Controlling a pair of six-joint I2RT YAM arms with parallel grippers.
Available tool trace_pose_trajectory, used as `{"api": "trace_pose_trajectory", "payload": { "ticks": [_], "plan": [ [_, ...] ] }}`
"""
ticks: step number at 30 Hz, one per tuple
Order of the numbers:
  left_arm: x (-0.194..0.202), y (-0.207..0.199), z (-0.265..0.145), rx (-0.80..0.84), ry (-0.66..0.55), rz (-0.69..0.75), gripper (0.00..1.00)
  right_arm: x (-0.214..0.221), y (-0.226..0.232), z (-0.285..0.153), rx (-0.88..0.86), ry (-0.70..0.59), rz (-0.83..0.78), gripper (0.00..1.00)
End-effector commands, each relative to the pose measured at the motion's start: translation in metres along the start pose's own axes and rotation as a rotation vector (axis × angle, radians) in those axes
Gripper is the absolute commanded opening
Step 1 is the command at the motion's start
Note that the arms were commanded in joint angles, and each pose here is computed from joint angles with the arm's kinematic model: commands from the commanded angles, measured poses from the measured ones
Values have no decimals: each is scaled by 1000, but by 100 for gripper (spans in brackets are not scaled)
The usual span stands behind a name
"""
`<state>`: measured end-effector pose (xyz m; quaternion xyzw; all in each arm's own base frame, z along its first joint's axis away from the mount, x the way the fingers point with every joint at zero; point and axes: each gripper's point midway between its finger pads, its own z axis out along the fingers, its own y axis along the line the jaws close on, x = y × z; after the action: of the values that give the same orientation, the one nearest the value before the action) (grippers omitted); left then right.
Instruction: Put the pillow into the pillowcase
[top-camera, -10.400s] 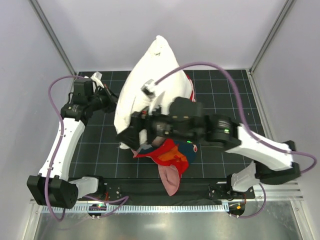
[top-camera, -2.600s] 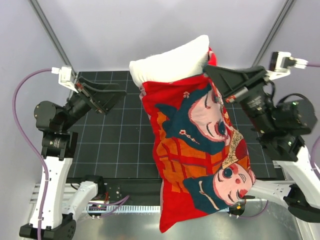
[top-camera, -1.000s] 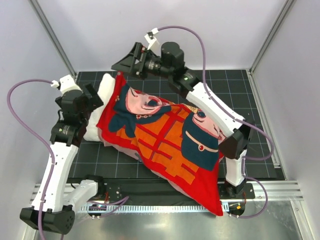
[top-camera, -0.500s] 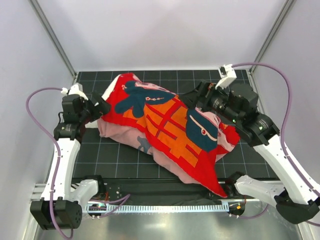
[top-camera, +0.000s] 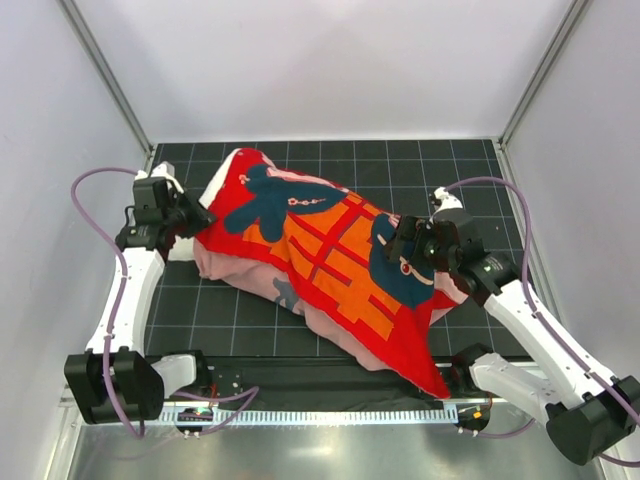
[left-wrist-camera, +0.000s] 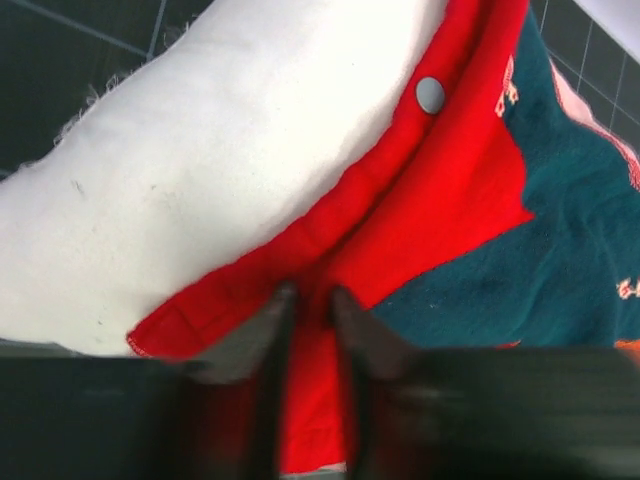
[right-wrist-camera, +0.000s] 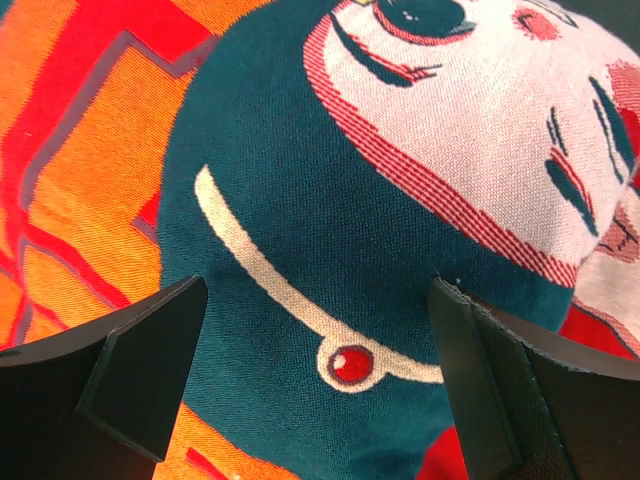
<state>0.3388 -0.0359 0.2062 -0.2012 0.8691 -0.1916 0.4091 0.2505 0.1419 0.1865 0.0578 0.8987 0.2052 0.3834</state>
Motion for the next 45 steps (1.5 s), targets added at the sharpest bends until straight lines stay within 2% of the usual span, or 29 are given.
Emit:
{"api": "trace_pose_trajectory", "payload": {
  "ticks": [1, 2, 6, 9, 11, 13, 20, 21, 22, 23, 25, 28, 30, 32, 33, 34, 35, 36, 37, 38, 39, 40, 41, 42, 43, 44, 45],
  "plan": [
    [-14, 4, -8, -27, -53, 19, 16, -16, 19, -7, -98, -78, 28, 100],
    [-17, 8, -12, -49, -76, 22, 1, -12, 16, -5, -92, -73, 30, 100],
    [-44, 41, -45, -233, -253, 2, 1, -2, 18, -1, -114, -36, 18, 98],
    [-49, 58, -58, -304, -299, -37, 0, 2, 36, -7, -224, -15, 2, 98],
    [-51, 67, -59, -318, -310, -64, 0, -2, 56, -18, -332, -26, -14, 98],
    [-50, 70, -56, -315, -297, -77, 0, -9, 64, -24, -361, -45, -32, 97],
    [-48, 77, -53, -301, -290, -106, 1, 10, 55, 0, -263, 69, -94, 99],
    [-47, 77, -50, -290, -282, -105, 7, 15, 51, 7, -235, 88, -96, 98],
    [-47, 77, -48, -282, -273, -106, 40, 16, 46, 12, -201, 87, -97, 98],
    [-45, 74, -43, -256, -247, -111, 63, 18, 45, 14, -186, 89, -99, 98],
    [-46, 77, -40, -265, -236, -124, 99, 20, 40, 21, -153, 91, -97, 98],
    [-51, 80, -31, -269, -229, -138, 100, 21, 33, 25, -112, 89, -91, 98],
    [-45, 76, -13, -224, -163, -160, 99, 20, 32, 27, -107, 86, -85, 91],
    [-37, 68, 5, -155, -87, -184, 100, 20, 35, 31, -118, 91, -89, 78],
    [-22, 62, 21, -95, 10, -214, 100, 19, 37, 33, -121, 87, -93, 62],
    [-16, 59, 28, -67, 50, -238, 97, 13, 40, 34, -121, 81, -95, 56],
    [-9, 56, 33, -43, 83, -258, 90, 6, 40, 35, -106, 64, -98, 49],
    [-1, 53, 38, -14, 117, -281, 71, 0, 40, 35, -93, 54, -100, 42],
    [6, 42, 39, 27, 137, -300, 63, -16, 46, 36, -86, 29, -115, 28],
    [17, 40, 42, 39, 138, -300, 54, -29, 44, 36, -46, -5, -120, 22],
    [17, 31, 38, 62, 116, -288, 38, -55, 53, 28, -48, -47, -134, 17],
    [21, 25, 38, 63, 106, -295, 30, -67, 55, 27, -37, -55, -139, 10],
    [34, 11, 39, 89, 120, -270, 24, -76, 52, 33, -4, -48, -141, 8],
    [41, 2, 37, 104, 123, -257, 12, -100, 61, 22, -2, -78, -141, 5],
    [40, -9, 29, 118, 94, -258, 5, -115, 55, 19, 25, -97, -137, 4],
    [53, -29, 25, 159, 112, -221, 0, -124, 52, 21, 45, -100, -135, 4],
    [63, -39, 21, 180, 112, -206, 0, -145, 55, 10, 51, -147, -123, 4]
  ]
}}
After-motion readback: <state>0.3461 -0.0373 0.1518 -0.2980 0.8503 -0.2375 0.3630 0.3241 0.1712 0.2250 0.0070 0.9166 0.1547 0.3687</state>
